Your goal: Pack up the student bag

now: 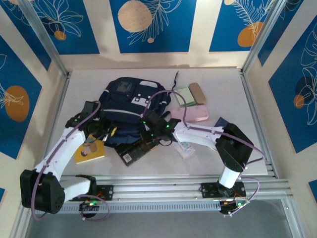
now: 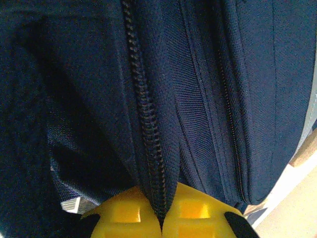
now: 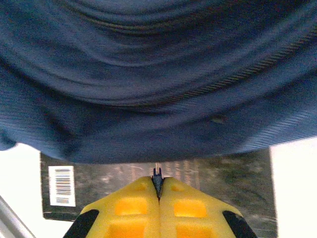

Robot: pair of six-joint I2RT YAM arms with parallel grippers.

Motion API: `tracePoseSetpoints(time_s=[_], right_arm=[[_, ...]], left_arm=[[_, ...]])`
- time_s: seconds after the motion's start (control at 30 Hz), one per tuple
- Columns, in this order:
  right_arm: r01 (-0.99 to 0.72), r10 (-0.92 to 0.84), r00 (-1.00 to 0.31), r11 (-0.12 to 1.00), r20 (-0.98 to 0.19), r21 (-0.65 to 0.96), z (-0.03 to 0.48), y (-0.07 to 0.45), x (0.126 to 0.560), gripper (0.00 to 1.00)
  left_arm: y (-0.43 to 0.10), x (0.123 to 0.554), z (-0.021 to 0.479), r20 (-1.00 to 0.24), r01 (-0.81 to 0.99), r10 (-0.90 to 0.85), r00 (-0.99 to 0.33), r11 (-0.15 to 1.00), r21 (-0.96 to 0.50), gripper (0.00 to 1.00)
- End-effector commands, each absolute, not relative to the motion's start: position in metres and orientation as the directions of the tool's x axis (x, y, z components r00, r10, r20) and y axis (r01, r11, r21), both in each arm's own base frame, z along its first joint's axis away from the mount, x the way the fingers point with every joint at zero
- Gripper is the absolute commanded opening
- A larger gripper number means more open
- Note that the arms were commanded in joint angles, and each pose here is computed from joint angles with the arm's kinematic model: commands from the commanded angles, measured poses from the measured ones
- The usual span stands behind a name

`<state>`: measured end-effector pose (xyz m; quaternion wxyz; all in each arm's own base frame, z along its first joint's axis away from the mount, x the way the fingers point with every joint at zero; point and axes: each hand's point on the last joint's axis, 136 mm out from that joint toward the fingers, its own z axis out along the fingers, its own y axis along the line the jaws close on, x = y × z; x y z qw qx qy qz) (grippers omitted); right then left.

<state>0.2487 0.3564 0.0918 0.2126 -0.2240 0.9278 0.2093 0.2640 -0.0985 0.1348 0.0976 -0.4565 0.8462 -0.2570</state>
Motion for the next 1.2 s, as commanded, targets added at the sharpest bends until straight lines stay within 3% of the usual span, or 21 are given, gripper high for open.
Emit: tracePoseSetpoints(time_s=[0.0, 0.5, 0.83, 0.97, 1.17], right_arm=[[-0.451, -0.292, -0.846, 0.838, -0.446, 0.307, 0.09, 0.336, 0.247, 0.0], [-0.404, -0.233, -0.851, 0.864, -0.471, 0.301, 0.085, 0.306, 0.296, 0.0], [-0.275, -0.13, -0.889, 0.919, -0.439, 0.284, 0.07, 0.265, 0.353, 0.0], [-0.276, -0.108, -0.884, 0.906, -0.454, 0.321, 0.083, 0.271, 0.382, 0.0], [-0.363, -0.141, -0.836, 0.867, -0.53, 0.343, 0.117, 0.298, 0.431, 0.16]], left_arm=[[-0.084, 0.268, 0.15, 0.032, -0.74, -0.869, -0.494, 0.401, -0.541, 0.0], [-0.083, 0.268, 0.168, 0.005, -0.704, -0.86, -0.511, 0.415, -0.577, 0.0], [-0.087, 0.267, 0.169, 0.022, -0.696, -0.851, -0.524, 0.413, -0.588, 0.0], [-0.09, 0.271, 0.18, 0.018, -0.671, -0.847, -0.531, 0.408, -0.62, 0.0], [-0.1, 0.282, 0.201, 0.0, -0.616, -0.826, -0.564, 0.421, -0.666, 0.0]])
